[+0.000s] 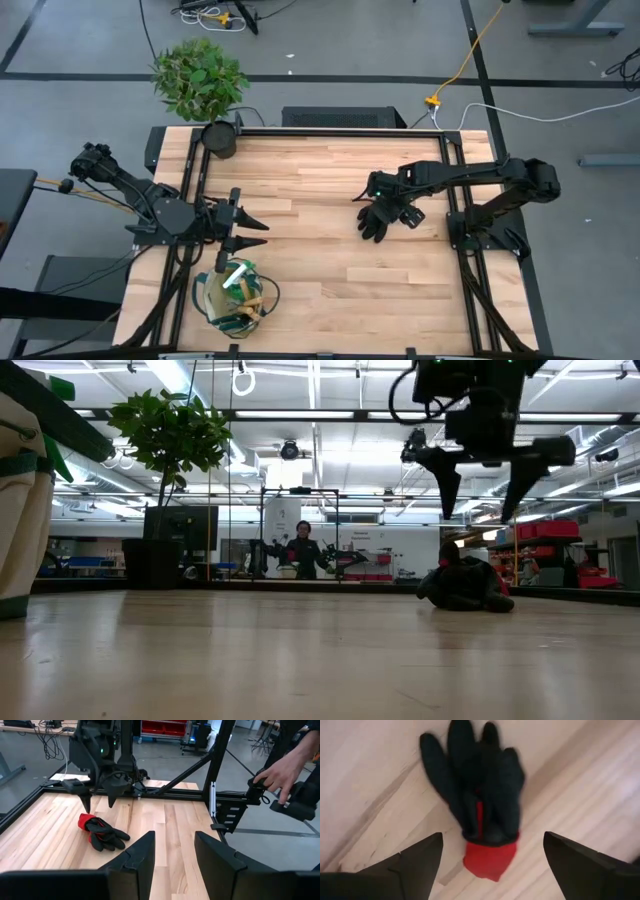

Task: Pick & Place Garden tools in Gardening bag
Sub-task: Put the gloves into the gardening bag

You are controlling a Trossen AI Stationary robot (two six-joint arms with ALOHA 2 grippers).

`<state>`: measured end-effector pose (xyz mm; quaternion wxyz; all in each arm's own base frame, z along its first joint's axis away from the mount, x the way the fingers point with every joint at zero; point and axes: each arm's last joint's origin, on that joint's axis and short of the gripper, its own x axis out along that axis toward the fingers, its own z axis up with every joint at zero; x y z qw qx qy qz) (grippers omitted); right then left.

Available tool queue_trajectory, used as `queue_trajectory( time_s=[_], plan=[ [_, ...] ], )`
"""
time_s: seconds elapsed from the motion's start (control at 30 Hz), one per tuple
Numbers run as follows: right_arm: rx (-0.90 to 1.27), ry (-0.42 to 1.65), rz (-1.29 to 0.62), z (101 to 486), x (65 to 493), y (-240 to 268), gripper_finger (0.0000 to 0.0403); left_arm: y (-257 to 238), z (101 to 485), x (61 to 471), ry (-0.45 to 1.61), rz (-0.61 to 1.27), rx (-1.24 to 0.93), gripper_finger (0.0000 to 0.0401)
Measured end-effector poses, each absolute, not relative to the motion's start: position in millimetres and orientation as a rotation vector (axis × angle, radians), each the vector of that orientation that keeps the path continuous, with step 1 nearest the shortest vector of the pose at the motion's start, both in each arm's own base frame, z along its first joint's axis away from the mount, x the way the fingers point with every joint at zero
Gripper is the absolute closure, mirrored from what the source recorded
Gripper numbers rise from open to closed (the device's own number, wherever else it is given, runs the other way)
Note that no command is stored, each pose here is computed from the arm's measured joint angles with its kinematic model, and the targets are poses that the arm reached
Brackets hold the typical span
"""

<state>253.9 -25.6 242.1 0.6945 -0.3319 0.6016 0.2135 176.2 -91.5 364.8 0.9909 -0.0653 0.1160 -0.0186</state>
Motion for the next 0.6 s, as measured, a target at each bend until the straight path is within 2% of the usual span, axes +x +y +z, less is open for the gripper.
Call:
queue_trajectory(
  time_s=[0.17, 0.6],
  plan=[
    [-0.801, 1.354, 0.547, 221.2, 248.1, -25.1, 0.0055, -91.5, 364.9, 176.2, 0.232, -0.037, -0.131, 0.0257],
    [-0.847, 1.289, 0.531, 193.8, 247.2, -25.6, 0.0055, -91.0, 364.9, 176.2, 0.229, -0.019, -0.129, 0.0257]
  ],
)
